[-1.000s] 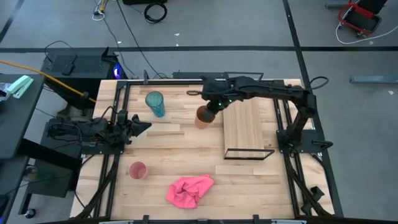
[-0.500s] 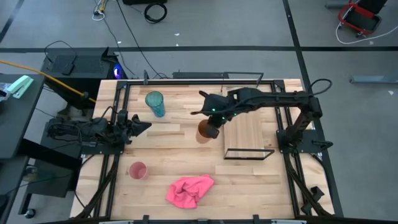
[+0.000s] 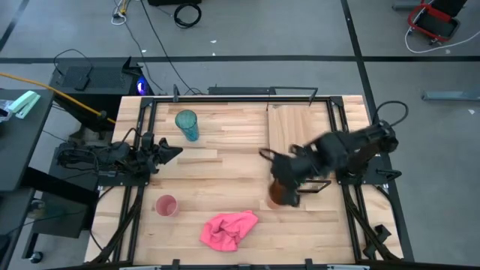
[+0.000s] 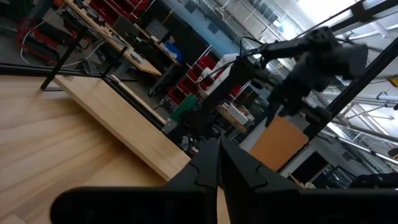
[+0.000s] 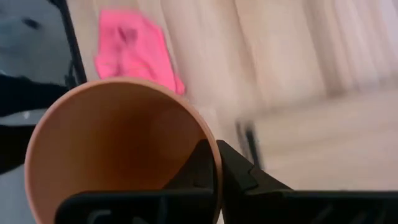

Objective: Stack small to large cups/mugs on shelf
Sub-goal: Move the orange cup to the bottom right of the table

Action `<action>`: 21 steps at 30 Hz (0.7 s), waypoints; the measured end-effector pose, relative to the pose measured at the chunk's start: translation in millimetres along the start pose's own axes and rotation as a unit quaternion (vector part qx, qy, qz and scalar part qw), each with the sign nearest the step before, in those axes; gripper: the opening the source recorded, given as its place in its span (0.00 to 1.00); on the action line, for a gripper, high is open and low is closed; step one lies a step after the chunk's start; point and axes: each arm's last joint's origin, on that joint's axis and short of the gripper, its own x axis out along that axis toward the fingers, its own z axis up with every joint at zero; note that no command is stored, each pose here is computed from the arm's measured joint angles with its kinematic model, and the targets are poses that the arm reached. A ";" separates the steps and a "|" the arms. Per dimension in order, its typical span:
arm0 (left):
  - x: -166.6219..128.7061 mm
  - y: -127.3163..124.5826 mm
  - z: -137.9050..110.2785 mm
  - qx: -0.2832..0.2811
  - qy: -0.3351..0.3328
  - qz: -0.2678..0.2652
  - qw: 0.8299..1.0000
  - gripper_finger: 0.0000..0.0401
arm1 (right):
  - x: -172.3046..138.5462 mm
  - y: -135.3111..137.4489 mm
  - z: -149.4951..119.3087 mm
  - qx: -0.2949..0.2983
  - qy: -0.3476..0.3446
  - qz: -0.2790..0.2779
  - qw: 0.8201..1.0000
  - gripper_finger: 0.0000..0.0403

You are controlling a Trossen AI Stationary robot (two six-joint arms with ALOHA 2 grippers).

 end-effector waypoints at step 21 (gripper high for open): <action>0.0 0.0 -0.1 -0.004 0.000 0.000 1.000 0.04 | 121.2 48.2 -87.8 0.134 0.081 -0.033 0.987 0.01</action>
